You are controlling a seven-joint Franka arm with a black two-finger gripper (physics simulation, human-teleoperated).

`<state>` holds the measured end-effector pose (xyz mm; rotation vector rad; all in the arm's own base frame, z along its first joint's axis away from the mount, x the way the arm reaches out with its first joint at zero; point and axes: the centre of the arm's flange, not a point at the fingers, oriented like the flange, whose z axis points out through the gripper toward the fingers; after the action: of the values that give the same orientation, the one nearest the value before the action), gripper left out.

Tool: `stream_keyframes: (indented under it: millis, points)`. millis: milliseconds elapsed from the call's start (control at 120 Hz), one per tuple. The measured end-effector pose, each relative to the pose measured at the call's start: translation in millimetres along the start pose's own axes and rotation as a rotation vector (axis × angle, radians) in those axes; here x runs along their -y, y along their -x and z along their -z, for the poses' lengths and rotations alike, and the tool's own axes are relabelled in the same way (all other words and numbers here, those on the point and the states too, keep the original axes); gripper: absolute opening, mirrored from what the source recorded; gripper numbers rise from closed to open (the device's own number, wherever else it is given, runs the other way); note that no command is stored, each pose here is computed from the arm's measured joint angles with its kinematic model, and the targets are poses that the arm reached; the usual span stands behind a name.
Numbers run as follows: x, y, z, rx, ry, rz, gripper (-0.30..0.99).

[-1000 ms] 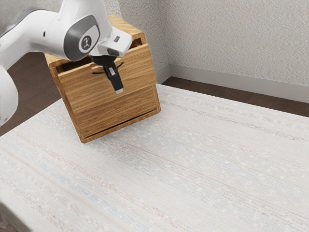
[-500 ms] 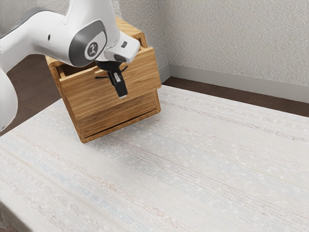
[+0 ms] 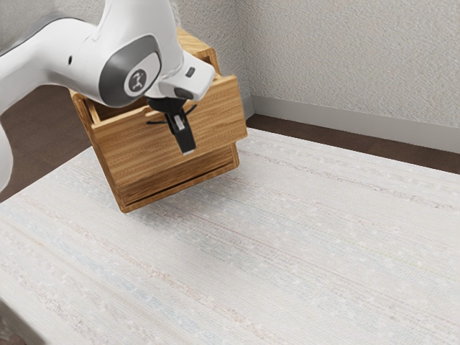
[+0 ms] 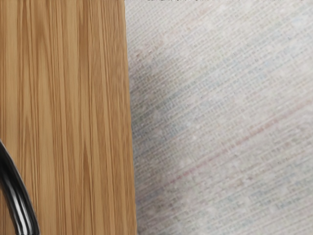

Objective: Pull the drawer handle with one arm to open the drawer

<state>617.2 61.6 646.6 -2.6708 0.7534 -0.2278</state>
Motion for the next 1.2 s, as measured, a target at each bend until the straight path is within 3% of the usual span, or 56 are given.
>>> stream_keyframes:
  millis: [100,333,483,608,692,975,1008,1083,1125,1200]
  points:
    - [-9.6,-4.2,4.1,-0.009,0.004,-0.011,0.61]
    - [-19.3,-11.2,7.2,-0.013,-0.001,-0.018,0.5]
    - [-29.2,-10.7,10.0,-0.016,0.005,-0.028,0.54]
    - [-39.8,-10.2,17.9,-0.022,0.003,-0.041,0.45]
    - [-45.0,-8.9,24.0,-0.029,0.001,-0.046,0.33]
    - [-52.9,-13.8,25.8,0.001,-0.044,-0.05,0.3]
    - [-53.7,-14.7,27.3,0.003,-0.05,-0.051,0.27]
    - [-52.2,-15.9,39.5,0.0,-0.072,-0.047,0.05]
    - [-53.1,-16.8,45.6,-0.001,-0.083,-0.048,0.01]
    - [-58.6,-20.3,53.2,-0.003,-0.09,-0.054,0.13]
